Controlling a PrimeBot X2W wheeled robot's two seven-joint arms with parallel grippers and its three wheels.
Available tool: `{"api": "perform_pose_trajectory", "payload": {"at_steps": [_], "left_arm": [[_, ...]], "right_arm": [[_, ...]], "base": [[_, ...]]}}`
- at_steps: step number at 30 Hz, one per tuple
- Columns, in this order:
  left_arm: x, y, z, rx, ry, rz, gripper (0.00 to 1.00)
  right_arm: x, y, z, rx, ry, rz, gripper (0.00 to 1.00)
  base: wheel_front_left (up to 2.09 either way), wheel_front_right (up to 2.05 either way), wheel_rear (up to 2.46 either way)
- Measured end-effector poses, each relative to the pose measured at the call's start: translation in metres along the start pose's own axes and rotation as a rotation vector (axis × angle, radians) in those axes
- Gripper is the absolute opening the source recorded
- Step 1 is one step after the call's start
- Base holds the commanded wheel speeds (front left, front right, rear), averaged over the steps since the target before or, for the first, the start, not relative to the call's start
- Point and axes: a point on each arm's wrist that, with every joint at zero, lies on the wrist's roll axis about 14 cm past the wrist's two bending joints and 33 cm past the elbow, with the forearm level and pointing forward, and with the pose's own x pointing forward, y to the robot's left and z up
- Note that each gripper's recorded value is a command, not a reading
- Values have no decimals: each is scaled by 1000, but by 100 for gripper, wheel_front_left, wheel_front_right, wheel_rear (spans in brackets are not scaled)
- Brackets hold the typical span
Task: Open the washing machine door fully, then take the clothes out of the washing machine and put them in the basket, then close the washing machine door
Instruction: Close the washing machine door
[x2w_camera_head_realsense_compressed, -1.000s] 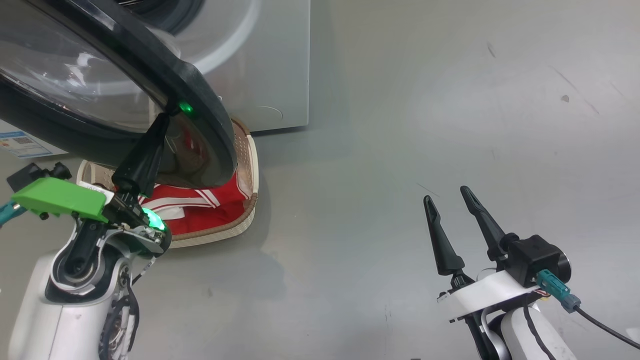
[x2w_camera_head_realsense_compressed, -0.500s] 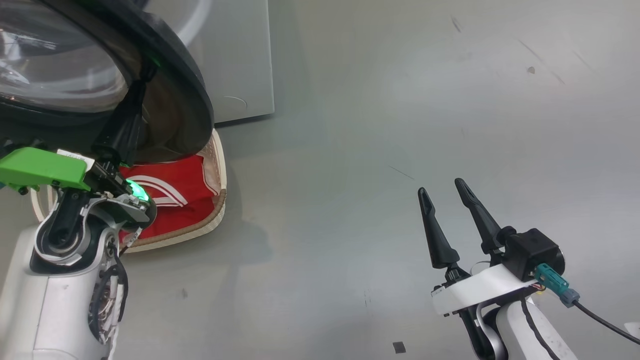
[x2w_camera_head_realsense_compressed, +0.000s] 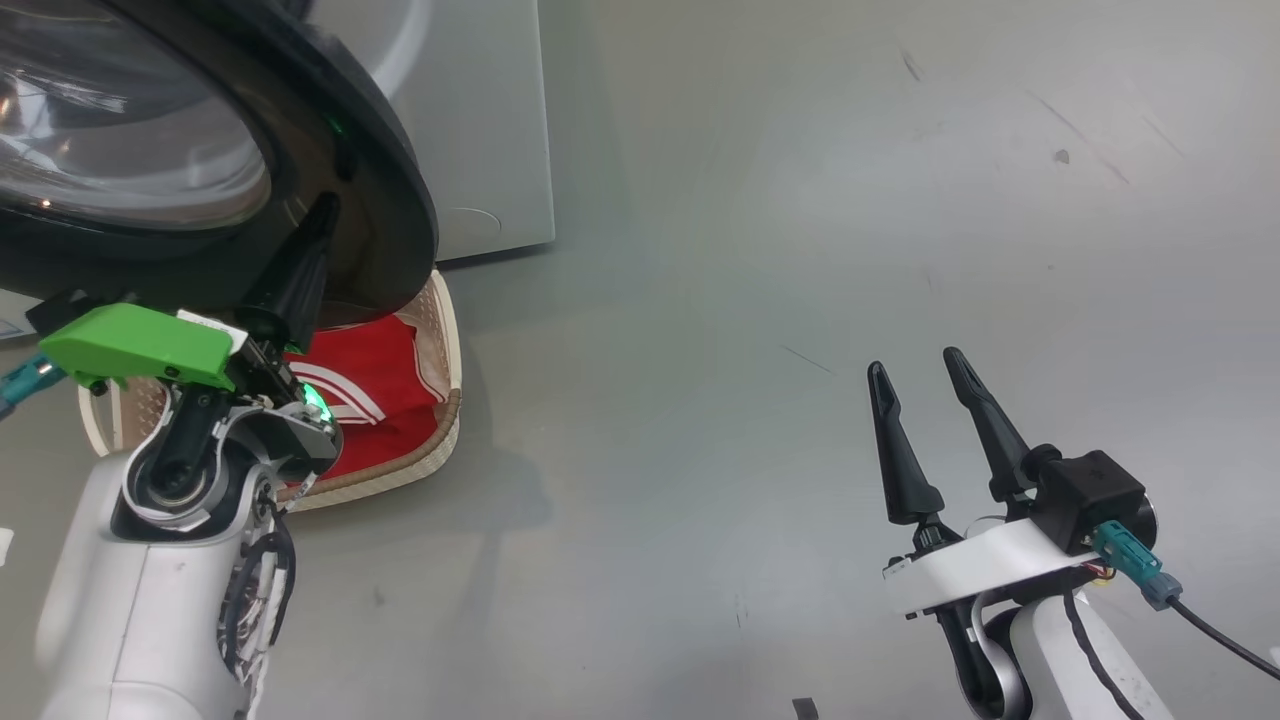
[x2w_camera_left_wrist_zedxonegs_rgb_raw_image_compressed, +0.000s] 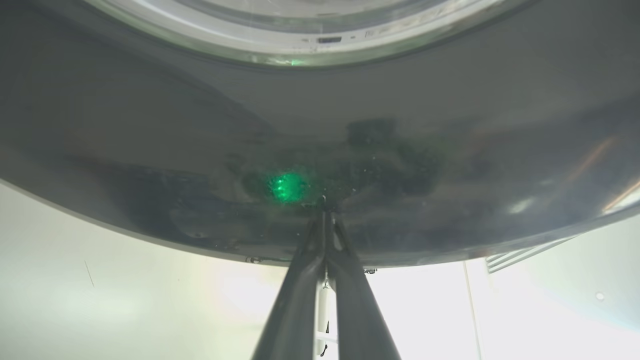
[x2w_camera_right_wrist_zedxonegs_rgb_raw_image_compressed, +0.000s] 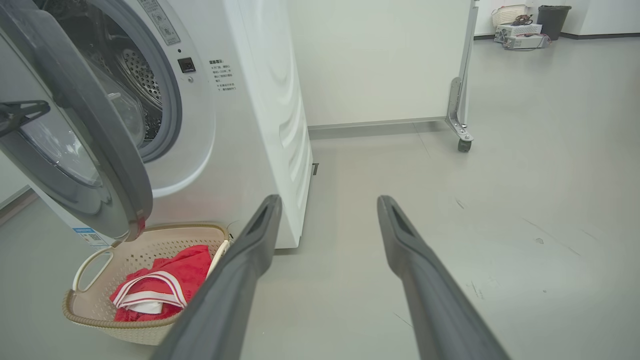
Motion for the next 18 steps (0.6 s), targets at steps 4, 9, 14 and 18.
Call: {"api": "perform_pose_trajectory", "payload": {"at_steps": [4, 9, 14, 18], "left_arm": [[-8, -1, -2, 14, 0, 4, 0], [-29, 2, 6, 22, -44, 27, 0], [-57, 9, 11, 68, -80, 66, 0], [-79, 6, 16, 97, -112, 69, 0]], "right_arm": [[2, 8, 1, -2, -5, 26, 100], [3, 19, 3, 0, -11, 66, 100], [2, 29, 7, 3, -21, 102, 100], [-2, 39, 8, 7, -25, 135, 100]], "base": [[0, 0, 0], [0, 0, 0], [0, 0, 0], [0, 0, 0]]}}
